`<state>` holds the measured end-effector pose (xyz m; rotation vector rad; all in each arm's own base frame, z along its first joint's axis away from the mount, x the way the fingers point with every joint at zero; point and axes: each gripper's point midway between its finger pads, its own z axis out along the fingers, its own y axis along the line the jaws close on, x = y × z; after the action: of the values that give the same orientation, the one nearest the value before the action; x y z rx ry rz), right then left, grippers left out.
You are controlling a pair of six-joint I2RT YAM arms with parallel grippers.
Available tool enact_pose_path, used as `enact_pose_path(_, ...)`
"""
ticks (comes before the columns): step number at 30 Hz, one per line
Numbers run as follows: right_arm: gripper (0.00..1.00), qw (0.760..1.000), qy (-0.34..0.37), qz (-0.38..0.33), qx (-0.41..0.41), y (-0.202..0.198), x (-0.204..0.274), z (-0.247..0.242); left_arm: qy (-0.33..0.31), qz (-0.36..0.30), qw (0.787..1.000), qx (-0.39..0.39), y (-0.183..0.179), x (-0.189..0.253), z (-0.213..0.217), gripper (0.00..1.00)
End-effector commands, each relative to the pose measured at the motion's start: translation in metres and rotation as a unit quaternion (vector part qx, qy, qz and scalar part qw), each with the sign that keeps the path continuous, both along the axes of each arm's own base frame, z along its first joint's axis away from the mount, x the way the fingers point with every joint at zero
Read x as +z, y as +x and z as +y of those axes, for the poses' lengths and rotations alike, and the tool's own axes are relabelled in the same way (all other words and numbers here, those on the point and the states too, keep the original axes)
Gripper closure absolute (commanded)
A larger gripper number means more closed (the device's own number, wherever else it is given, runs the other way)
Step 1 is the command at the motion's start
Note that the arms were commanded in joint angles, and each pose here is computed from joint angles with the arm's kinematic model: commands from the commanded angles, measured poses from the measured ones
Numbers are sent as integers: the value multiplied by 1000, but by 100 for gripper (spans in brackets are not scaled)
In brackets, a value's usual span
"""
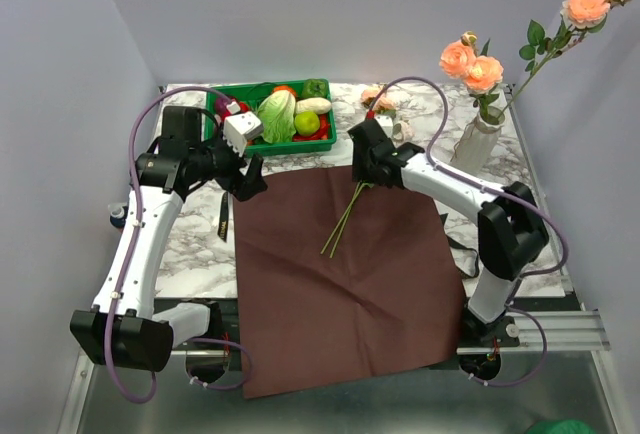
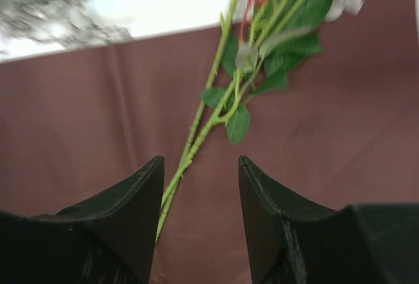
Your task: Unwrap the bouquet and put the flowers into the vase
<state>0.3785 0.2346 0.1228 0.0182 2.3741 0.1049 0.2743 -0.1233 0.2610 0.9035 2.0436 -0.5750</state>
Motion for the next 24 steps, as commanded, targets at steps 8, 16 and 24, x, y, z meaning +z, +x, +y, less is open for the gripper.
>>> enact_pose_path(8,45,994,12,72,-80,6,-58,12,17,-4,1000,1,3,-16,6,14)
enact_pose_path(16,47,987,2,83,-139,10,-78,-2,26,-3,1000,-2,5,-25,9,14)
enact_pose_path(24,53,979,-7,90,-183,13,-88,-19,28,4,1000,0,9,-30,13,14)
